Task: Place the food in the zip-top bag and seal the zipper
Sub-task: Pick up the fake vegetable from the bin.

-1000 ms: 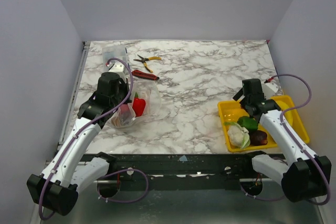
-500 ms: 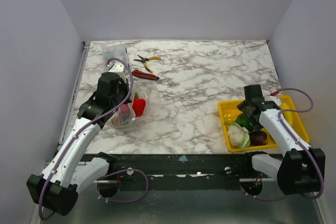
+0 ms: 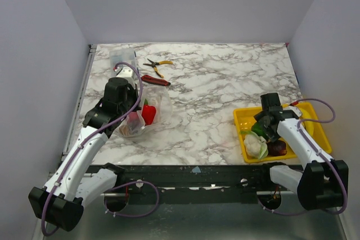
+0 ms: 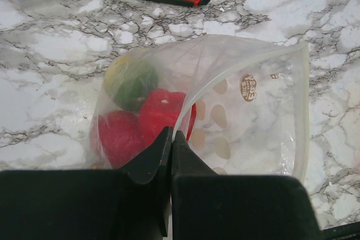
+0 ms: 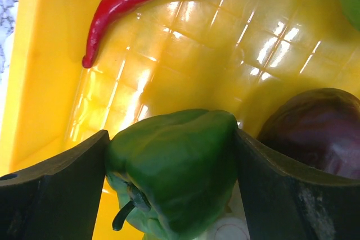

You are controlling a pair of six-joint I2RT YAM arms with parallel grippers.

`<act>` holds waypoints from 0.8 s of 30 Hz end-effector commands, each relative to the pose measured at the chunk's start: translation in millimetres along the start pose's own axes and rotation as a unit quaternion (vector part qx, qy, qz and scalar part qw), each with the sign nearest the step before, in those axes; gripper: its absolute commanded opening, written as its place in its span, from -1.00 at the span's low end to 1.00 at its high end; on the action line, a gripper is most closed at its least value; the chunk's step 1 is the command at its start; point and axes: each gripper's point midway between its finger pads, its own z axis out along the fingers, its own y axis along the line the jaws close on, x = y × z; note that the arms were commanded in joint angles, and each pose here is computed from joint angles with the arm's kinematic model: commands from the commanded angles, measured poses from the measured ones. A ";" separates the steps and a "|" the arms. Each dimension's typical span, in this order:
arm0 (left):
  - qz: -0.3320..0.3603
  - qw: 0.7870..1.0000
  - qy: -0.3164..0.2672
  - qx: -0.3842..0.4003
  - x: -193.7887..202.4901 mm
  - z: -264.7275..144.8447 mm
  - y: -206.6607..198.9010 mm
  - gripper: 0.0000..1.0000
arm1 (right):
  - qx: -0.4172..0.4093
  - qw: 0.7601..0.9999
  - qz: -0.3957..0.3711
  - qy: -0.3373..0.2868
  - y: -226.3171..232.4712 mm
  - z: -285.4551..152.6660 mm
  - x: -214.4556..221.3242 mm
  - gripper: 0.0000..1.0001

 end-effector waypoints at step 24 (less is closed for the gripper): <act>-0.004 1.000 -0.013 0.023 -12.0 -4.4 -9.2 -1.00 | -0.463 0.881 -0.096 -0.016 138.7 -151.4 -36.6 -0.99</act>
